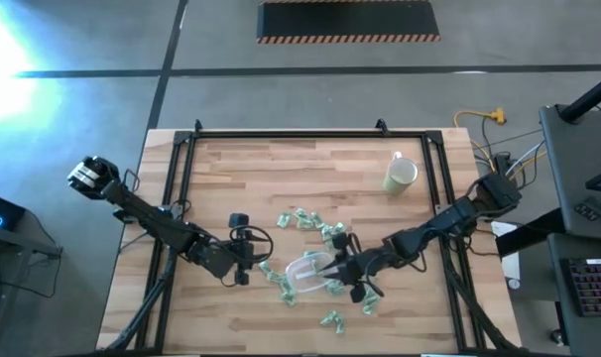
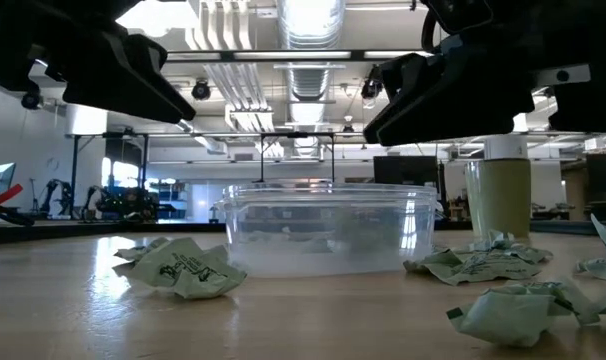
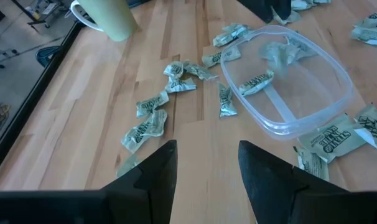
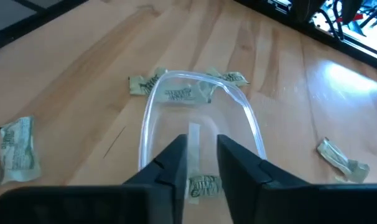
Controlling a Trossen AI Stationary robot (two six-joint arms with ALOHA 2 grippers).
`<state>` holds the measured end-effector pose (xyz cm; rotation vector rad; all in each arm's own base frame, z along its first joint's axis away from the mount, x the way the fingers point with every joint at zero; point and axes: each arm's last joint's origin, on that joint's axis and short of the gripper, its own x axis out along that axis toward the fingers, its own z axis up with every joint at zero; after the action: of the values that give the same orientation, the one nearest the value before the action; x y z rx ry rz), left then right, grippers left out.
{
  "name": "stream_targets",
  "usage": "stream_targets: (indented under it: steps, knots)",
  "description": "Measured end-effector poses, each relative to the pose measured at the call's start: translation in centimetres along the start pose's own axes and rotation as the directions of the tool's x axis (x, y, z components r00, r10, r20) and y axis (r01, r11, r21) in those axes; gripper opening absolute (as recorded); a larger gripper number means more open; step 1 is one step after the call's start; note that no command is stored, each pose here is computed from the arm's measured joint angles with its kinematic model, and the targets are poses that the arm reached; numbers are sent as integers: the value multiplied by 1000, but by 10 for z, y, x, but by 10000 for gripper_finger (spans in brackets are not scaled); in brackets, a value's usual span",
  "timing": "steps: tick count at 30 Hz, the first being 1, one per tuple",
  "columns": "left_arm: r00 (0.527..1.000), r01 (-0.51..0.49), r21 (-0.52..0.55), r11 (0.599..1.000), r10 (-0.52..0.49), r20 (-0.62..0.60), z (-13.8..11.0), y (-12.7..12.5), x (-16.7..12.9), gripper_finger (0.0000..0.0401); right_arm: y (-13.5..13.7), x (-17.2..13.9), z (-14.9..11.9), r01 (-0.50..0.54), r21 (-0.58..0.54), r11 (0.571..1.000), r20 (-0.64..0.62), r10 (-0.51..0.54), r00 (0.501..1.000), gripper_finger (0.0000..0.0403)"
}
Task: Pick and place items into bin
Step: Put the Stevia packet into the transparent bin
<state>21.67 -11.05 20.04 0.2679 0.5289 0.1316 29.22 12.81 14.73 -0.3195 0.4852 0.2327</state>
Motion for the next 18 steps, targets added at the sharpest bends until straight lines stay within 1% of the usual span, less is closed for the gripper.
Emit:
stream_targets:
  steps: [3,5,7,9,11,13,18]
  knots:
    - [1000,0,0,1000,0,-1,0,0,0,154,-1,-1,1,3,-11,1000,2,-3,1000,108]
    - [1000,23,-2,1000,-23,-7,-2,-1,0,154,-2,-3,4,5,-31,999,14,-5,1000,121]
    - [996,90,-21,996,-91,-23,-6,-3,1,154,0,-6,7,1,-47,999,28,0,1000,129]
    - [984,173,-52,984,-175,-42,-10,-5,1,154,2,-9,9,-9,-64,998,29,11,1000,134]
    - [973,218,-84,972,-223,-60,-15,-7,1,154,4,-13,10,-20,-77,997,16,22,1000,134]
    - [971,219,-109,970,-227,-75,-21,-7,2,154,6,-19,11,-33,-83,996,1,33,999,131]
    - [971,218,-117,969,-228,-76,-24,-7,3,154,10,-34,15,-62,-68,996,-37,59,998,120]
